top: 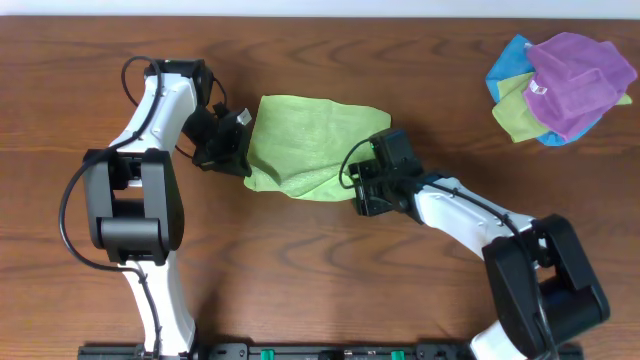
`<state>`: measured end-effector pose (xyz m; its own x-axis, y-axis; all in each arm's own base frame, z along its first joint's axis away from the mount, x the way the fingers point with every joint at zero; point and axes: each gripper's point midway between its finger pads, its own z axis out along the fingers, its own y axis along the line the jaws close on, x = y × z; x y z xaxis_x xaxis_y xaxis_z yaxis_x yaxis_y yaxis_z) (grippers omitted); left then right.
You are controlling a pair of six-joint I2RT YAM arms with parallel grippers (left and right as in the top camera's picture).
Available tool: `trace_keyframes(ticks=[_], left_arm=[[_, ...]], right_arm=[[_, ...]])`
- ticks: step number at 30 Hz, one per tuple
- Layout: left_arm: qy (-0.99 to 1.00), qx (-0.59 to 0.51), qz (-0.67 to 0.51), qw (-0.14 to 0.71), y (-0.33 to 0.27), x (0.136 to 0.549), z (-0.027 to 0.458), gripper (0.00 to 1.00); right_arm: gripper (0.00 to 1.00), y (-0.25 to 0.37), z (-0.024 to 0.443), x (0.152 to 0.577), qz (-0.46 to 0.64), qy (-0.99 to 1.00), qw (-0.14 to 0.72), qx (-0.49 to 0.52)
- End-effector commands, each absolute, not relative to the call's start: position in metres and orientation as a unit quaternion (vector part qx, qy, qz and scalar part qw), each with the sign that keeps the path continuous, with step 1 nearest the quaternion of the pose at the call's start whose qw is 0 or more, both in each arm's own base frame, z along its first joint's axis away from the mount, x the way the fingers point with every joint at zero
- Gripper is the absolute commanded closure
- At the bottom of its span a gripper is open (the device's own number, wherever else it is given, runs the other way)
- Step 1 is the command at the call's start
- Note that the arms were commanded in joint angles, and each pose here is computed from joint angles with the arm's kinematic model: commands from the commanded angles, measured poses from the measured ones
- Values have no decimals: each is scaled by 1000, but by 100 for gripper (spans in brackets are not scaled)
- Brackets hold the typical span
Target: Fold the cloth
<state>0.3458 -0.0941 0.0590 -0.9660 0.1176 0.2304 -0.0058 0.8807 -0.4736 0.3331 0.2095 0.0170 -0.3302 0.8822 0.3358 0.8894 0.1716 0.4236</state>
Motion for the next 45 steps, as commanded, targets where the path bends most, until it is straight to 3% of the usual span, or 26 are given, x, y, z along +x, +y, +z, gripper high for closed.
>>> trace_keyframes(ticks=[1, 4, 7, 13, 15, 17, 29, 40, 45], left_arm=[[-965, -38, 239, 104, -90, 351, 73, 94], [-965, -38, 239, 104, -91, 350, 73, 94], [-963, -37, 244, 104, -92, 350, 74, 94], [-962, -36, 245, 116, -92, 345, 76, 94], [-961, -37, 245, 122, -92, 342, 77, 94], [-960, -36, 245, 128, -92, 339, 77, 94], [-951, -33, 250, 181, -92, 314, 87, 94], [-944, -62, 235, 223, -83, 292, 93, 94], [-947, -63, 217, 228, -78, 290, 91, 93]], right_arm=[[43, 204, 13, 334, -275, -753, 6, -598], [43, 201, 12, 336, -271, -747, -2, -607], [56, 200, 12, 337, -269, -742, -4, -615], [64, 201, 11, 333, -266, -745, 2, -612], [65, 204, 12, 331, -269, -754, 9, -599], [75, 206, 11, 328, -268, -762, 12, -589], [91, 233, 18, 291, -296, -819, 107, -479], [93, 204, 0, 239, -198, -874, 147, -419], [82, 195, -3, 220, -167, -884, 170, -403]])
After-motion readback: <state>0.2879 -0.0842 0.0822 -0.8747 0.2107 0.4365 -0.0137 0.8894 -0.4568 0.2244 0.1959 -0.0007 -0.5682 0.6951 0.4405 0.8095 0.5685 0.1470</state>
